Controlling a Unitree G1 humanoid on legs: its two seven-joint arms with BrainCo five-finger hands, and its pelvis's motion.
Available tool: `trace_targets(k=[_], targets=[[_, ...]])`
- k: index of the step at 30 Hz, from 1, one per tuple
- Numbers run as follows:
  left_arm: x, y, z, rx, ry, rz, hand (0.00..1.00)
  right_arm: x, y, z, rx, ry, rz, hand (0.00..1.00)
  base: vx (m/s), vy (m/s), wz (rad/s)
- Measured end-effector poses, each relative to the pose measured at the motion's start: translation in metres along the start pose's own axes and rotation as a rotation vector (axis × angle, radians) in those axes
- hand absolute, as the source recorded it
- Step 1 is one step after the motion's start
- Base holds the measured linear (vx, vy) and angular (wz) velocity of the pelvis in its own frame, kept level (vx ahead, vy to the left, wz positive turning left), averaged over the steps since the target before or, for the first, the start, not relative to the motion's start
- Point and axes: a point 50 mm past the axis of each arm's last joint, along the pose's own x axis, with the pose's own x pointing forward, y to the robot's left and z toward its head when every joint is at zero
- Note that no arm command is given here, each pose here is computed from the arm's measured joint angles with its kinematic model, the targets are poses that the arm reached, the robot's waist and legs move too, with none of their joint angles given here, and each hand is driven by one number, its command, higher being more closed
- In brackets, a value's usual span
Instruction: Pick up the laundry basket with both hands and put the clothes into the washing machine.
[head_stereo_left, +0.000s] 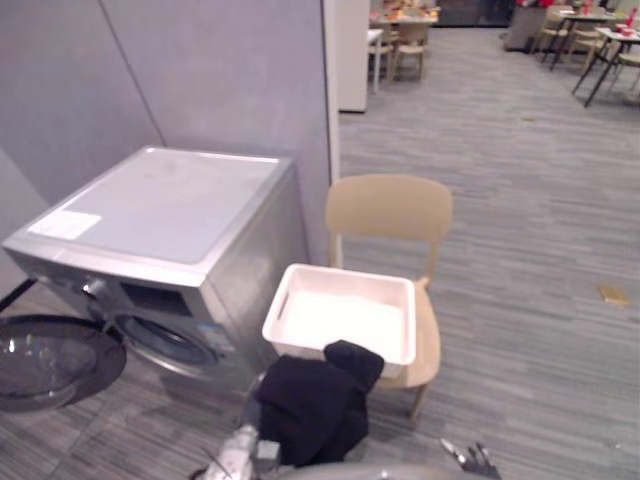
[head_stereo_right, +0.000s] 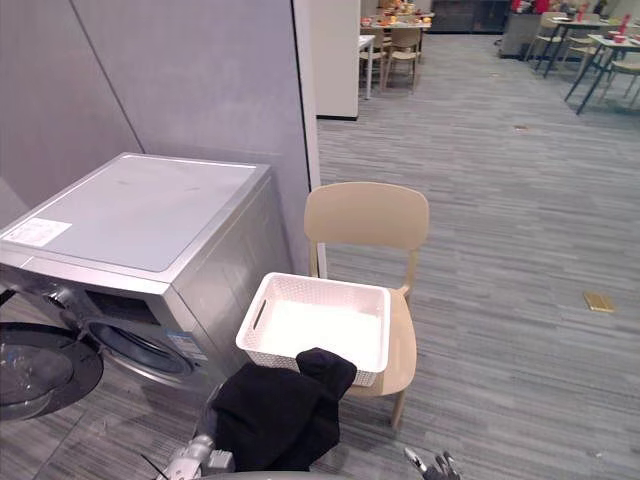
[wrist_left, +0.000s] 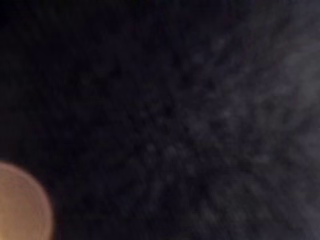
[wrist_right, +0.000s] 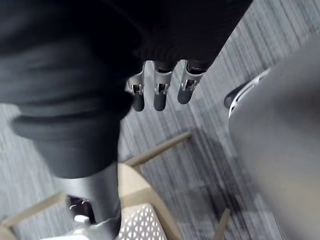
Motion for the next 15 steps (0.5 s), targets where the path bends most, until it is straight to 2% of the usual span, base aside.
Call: trace_targets(k=[2, 7, 15], targets=[[-0.006, 0.017, -0.02, -0.001, 0.09, 0.091, 1.0, -0.003, -0.013, -0.017, 0.016, 0.078, -0.063, 0.0, 0.06, 0.001, 0.33], [-0.019, 0.039, -0.056, -0.083, 0.257, 0.283, 1.0, -0.003, -0.017, -0.023, 0.037, 0.107, -0.102, 0.0, 0.03, 0.009, 0.1], [-0.016, 0.047, -0.063, -0.274, 0.284, 0.453, 1.0, 0.0, -0.013, -0.025, 0.058, 0.133, -0.139, 0.0, 0.01, 0.006, 0.21]])
